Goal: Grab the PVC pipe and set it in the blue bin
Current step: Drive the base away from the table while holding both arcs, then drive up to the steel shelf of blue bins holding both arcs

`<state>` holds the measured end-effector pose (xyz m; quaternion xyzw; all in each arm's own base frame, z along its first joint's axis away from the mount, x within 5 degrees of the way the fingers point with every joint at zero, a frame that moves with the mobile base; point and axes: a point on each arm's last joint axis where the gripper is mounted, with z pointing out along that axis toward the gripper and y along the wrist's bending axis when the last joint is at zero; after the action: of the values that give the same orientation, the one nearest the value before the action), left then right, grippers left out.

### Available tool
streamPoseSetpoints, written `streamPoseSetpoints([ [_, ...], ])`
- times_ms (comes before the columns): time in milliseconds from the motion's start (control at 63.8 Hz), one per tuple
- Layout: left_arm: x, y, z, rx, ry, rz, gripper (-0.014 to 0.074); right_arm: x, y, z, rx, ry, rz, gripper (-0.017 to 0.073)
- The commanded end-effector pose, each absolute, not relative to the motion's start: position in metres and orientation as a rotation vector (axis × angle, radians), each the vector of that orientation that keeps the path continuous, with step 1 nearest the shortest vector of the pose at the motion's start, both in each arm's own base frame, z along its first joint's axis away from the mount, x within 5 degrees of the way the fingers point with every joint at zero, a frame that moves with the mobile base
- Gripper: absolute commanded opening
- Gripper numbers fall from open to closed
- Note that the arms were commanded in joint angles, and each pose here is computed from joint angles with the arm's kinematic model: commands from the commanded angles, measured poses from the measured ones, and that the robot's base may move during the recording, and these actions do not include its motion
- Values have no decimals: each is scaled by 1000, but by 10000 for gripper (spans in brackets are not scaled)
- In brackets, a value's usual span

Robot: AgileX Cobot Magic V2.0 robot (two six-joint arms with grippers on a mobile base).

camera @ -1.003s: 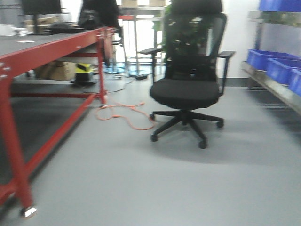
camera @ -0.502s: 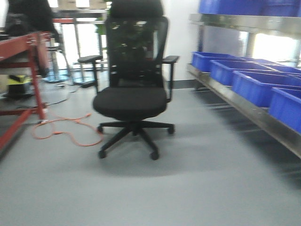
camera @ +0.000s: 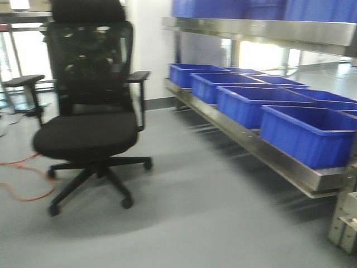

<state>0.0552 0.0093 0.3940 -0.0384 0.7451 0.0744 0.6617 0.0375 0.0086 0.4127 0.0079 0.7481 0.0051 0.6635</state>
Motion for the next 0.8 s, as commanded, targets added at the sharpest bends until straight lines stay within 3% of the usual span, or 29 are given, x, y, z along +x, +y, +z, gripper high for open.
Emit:
streamPoseSetpoints([
  [0,54,9,397,-93,1655,163,-111,37,8,414,15,1668,3,-168],
  [784,54,9,397,-93,1655,163,-111,37,8,414,15,1668,3,-168],
])
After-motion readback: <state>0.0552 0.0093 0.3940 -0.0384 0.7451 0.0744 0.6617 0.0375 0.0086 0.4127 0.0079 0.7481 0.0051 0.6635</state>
